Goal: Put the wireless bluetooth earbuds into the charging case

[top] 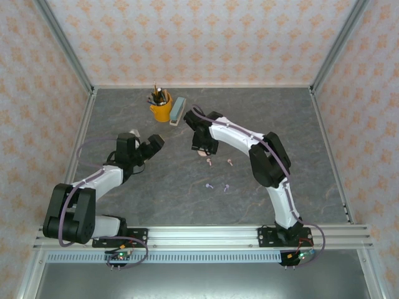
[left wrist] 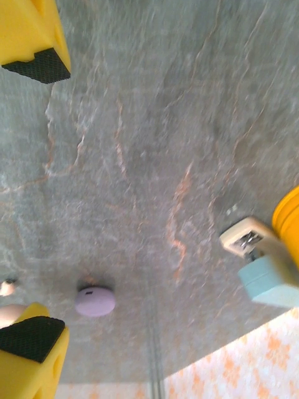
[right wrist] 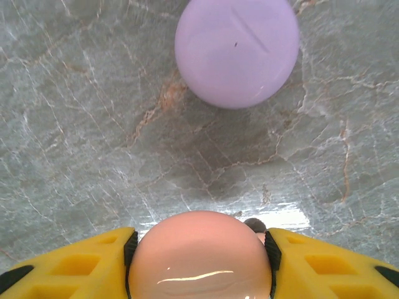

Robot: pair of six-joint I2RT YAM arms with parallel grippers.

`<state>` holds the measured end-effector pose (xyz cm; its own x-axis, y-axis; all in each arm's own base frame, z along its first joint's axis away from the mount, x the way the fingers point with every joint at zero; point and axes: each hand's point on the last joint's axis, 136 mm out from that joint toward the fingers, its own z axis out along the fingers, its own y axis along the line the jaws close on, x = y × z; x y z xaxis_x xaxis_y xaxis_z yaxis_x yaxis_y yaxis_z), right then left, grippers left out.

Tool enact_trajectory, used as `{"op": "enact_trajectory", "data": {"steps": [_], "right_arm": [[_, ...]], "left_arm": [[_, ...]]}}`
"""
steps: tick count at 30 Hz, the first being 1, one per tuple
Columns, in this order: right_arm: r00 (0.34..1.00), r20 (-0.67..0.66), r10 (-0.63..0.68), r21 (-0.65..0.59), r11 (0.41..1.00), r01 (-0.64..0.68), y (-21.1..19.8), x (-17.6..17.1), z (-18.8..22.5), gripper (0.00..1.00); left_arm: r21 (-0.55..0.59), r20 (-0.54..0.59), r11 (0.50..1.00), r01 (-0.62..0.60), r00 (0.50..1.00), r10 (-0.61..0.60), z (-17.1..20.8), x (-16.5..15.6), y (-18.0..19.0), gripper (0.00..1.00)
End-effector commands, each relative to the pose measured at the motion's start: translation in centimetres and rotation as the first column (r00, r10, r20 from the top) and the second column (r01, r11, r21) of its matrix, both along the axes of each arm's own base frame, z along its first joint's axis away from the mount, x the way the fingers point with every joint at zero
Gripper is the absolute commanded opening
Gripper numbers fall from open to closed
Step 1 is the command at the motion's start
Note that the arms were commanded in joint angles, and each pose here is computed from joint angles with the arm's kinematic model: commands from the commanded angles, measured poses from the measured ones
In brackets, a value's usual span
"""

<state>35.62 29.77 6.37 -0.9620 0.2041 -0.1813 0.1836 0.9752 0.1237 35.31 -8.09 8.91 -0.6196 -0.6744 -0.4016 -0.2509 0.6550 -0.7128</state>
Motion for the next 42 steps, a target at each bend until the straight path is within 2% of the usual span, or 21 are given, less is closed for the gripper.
{"op": "enact_trajectory", "data": {"steps": [1, 13, 27, 42], "right_arm": [[0.997, 0.055, -0.050, 0.072, 0.996, 0.046, 0.1, 1.3, 2.8, 0.53], [0.994, 0.051, -0.101, 0.137, 0.986, 0.093, 0.4, 2.4, 3.8, 0.53], [0.990, 0.002, -0.140, 0.243, 0.960, 0.136, 2.3, 2.4, 3.7, 0.53], [0.983, -0.052, -0.174, 0.298, 0.937, 0.181, 3.0, 1.8, 2.7, 0.53]], "left_arm": [[-0.053, 0.165, 0.995, 0.088, 0.983, -0.078, 2.6, 0.8, -2.1, 0.99], [0.043, 0.234, 0.957, 0.287, 0.929, -0.288, 1.2, -0.8, -7.5, 0.98], [0.062, 0.247, 0.927, 0.369, 0.895, -0.373, -0.2, -1.5, -10.5, 0.95], [0.050, 0.265, 0.926, 0.373, 0.889, -0.373, -0.8, -1.0, -11.8, 0.93]]}}
